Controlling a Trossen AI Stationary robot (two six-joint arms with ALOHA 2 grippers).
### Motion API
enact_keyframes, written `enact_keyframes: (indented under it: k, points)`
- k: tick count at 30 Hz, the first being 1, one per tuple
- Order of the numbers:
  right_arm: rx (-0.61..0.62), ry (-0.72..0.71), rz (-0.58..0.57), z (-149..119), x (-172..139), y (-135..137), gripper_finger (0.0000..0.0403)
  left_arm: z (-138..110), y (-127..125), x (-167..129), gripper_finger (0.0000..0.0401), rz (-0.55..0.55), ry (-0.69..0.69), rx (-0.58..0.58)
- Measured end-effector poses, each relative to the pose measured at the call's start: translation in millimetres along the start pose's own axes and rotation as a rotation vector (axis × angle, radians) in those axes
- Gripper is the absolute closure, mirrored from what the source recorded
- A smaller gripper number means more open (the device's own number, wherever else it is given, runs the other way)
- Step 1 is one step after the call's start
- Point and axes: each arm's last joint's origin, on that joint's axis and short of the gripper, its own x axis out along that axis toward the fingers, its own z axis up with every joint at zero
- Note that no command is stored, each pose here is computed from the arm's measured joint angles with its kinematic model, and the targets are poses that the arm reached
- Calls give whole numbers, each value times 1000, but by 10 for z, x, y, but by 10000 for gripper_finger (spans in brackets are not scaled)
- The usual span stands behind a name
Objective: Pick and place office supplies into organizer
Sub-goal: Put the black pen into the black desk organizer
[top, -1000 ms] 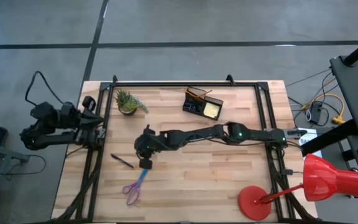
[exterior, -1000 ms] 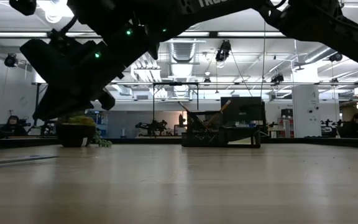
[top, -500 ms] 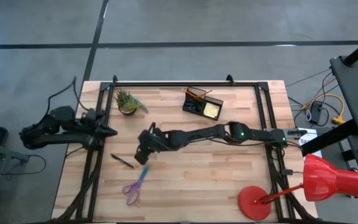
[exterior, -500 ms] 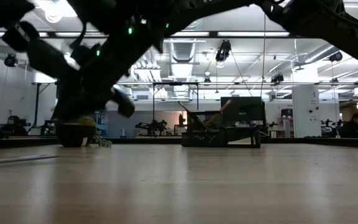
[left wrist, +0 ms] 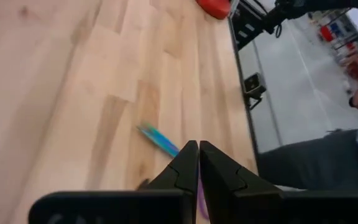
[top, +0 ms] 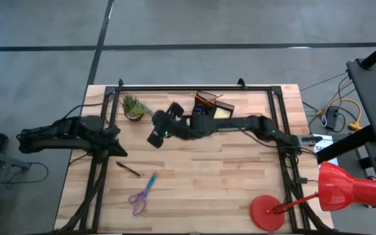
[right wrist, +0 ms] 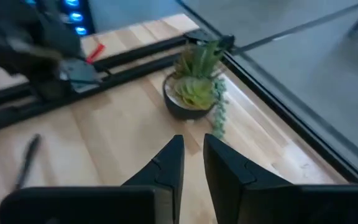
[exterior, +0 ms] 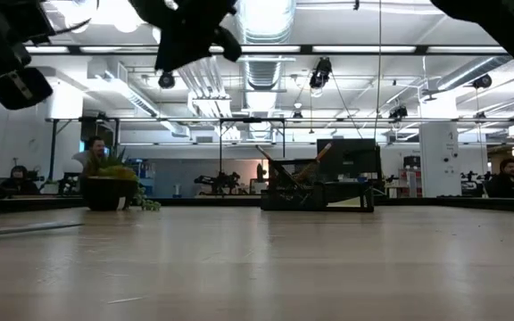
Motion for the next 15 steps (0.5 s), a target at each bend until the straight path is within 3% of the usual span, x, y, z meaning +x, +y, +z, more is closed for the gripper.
enact_keyframes:
  k: [5, 12, 15]
  points:
    - [-24, 43, 81, 119, -112, -173, 351, 98, 8, 191, 401, -6, 71, -42]
    - [-167, 114, 76, 109, -191, -275, 351, 160, -62, 492, 401, 21, 298, -68]
    - [-203, 128, 86, 93, -190, -276, 351, 135, -127, 638, 401, 68, 385, -28]
